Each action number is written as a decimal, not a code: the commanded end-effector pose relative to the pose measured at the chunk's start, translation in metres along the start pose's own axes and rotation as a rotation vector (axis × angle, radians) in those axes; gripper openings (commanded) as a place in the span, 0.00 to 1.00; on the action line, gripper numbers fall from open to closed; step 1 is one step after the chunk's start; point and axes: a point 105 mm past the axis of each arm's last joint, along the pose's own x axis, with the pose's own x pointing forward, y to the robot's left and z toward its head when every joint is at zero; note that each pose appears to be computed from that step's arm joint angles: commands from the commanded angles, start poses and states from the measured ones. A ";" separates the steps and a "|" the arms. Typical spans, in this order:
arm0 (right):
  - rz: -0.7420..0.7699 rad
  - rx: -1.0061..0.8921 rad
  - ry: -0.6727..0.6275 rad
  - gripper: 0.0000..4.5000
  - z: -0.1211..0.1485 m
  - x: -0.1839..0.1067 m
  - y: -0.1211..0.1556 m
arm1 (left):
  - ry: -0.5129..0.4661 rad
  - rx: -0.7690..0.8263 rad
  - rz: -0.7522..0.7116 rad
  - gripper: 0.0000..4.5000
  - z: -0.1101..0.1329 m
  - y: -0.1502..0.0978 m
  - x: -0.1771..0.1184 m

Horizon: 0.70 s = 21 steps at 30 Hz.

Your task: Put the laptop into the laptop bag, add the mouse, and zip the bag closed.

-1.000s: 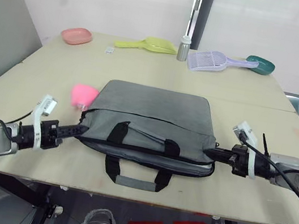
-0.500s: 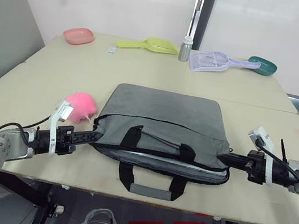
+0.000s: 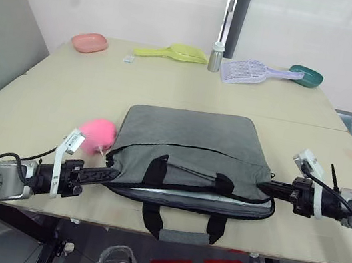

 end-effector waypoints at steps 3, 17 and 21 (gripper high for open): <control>0.040 -0.044 -0.026 0.16 0.011 -0.007 0.010 | -0.002 0.039 0.006 0.18 0.007 0.009 0.004; 0.013 -0.016 -0.031 0.99 0.014 -0.076 0.000 | 0.047 0.314 0.089 1.00 0.050 0.003 -0.072; -0.059 -0.127 -0.112 0.99 0.041 -0.101 -0.001 | -0.031 0.531 0.046 1.00 0.093 -0.028 -0.088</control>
